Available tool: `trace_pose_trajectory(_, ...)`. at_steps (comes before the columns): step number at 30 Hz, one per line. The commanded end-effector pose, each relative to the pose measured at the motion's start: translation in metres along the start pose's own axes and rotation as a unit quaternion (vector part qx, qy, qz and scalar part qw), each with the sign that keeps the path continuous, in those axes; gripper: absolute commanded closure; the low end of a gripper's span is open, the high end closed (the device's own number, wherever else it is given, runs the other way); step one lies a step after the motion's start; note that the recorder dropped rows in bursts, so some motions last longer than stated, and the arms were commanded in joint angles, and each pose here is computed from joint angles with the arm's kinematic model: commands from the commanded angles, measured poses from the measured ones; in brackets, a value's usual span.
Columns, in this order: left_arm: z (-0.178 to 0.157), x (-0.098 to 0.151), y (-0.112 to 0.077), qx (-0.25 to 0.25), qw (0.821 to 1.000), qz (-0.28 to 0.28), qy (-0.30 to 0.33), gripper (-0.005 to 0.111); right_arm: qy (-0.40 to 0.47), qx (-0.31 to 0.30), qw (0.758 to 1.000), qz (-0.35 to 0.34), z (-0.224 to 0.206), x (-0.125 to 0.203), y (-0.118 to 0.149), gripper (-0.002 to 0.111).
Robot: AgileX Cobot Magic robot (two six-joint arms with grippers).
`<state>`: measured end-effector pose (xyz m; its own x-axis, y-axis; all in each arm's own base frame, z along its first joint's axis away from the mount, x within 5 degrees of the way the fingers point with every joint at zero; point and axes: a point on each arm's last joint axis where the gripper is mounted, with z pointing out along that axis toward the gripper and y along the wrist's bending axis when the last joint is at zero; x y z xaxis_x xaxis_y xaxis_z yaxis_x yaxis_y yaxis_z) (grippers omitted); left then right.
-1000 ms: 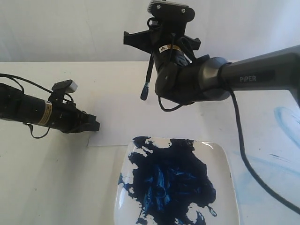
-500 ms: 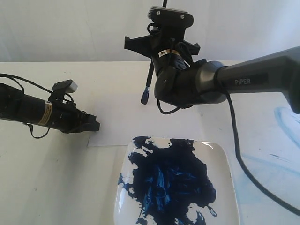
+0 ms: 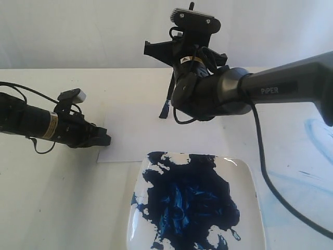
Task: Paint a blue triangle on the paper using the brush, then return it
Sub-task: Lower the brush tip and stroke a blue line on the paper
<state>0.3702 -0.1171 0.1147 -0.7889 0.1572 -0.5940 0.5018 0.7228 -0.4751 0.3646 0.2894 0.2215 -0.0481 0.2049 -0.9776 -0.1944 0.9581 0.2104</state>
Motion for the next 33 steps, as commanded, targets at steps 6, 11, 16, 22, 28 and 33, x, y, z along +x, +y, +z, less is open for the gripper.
trace_pose_trajectory(6, 0.001, 0.0, 0.003, -0.014, 1.0, 0.007, 0.003, 0.107, 0.0, 0.025, 1.0, -0.01, -0.003, -0.011, -0.003, 0.108)
trace_pose_trajectory(11, 0.001, 0.0, 0.003, -0.014, 1.0, 0.007, 0.003, 0.107, 0.004, 0.034, 0.999, -0.027, -0.003, -0.012, -0.005, 0.108)
trace_pose_trajectory(16, 0.001, 0.0, 0.003, -0.014, 1.0, 0.007, 0.003, 0.107, 0.01, 0.048, 0.998, -0.03, -0.005, -0.016, -0.007, 0.108)
trace_pose_trajectory(22, 0.001, 0.0, 0.003, -0.014, 1.0, 0.007, 0.003, 0.107, 0.011, 0.063, 0.997, -0.034, -0.006, -0.021, -0.01, 0.108)
trace_pose_trajectory(28, 0.001, 0.0, 0.003, -0.014, 1.0, 0.007, 0.003, 0.107, 0.022, 0.086, 0.995, -0.05, -0.007, -0.021, -0.014, 0.108)
trace_pose_trajectory(33, 0.001, 0.0, 0.003, -0.014, 1.0, 0.007, 0.003, 0.107, 0.021, 0.094, 0.994, -0.059, -0.008, -0.022, -0.015, 0.108)
